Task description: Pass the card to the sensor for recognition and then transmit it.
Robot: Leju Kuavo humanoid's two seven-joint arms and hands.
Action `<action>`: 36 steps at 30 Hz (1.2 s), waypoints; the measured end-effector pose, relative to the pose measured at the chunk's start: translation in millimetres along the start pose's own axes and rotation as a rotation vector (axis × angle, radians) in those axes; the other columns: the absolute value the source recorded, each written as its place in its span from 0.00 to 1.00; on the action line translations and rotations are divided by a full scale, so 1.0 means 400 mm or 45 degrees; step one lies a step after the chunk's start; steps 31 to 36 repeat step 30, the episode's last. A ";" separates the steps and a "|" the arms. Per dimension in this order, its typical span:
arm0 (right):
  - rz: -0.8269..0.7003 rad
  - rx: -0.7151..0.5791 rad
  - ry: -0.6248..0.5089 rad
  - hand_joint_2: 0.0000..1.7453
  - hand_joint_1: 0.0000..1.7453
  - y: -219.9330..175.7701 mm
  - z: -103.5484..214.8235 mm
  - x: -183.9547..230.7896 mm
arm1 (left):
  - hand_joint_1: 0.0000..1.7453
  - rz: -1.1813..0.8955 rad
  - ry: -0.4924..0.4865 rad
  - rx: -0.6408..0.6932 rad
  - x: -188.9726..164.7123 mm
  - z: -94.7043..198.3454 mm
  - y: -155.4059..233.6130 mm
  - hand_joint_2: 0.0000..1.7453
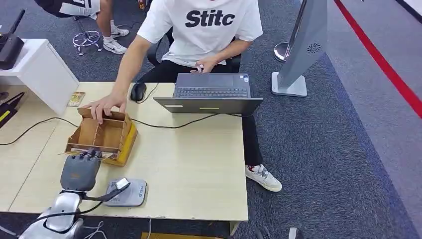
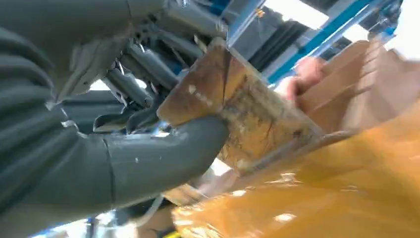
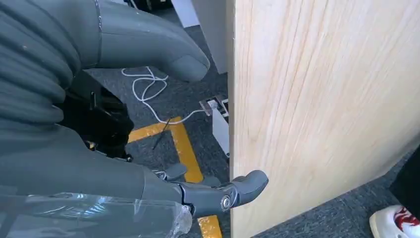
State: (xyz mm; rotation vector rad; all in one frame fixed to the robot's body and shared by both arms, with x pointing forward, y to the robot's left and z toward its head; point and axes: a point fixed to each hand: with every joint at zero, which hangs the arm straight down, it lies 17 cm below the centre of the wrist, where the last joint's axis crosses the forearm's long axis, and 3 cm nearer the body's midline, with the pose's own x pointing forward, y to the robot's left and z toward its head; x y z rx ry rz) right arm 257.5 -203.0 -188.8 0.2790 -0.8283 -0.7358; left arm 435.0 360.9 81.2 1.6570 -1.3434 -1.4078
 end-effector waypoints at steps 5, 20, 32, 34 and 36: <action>0.005 0.005 0.004 1.00 0.00 0.004 -0.001 -0.001 | 1.00 -0.016 0.020 0.053 -0.051 -0.047 0.055 1.00; 0.025 0.034 0.019 1.00 0.00 0.035 -0.009 -0.002 | 1.00 -0.077 0.132 0.284 -0.222 -0.227 0.301 1.00; 0.026 0.041 0.028 1.00 0.00 0.041 -0.008 -0.007 | 1.00 -0.076 0.151 0.296 -0.230 -0.231 0.312 1.00; 0.026 0.041 0.028 1.00 0.00 0.041 -0.008 -0.007 | 1.00 -0.076 0.151 0.296 -0.230 -0.231 0.312 1.00; 0.026 0.041 0.028 1.00 0.00 0.041 -0.008 -0.007 | 1.00 -0.076 0.151 0.296 -0.230 -0.231 0.312 1.00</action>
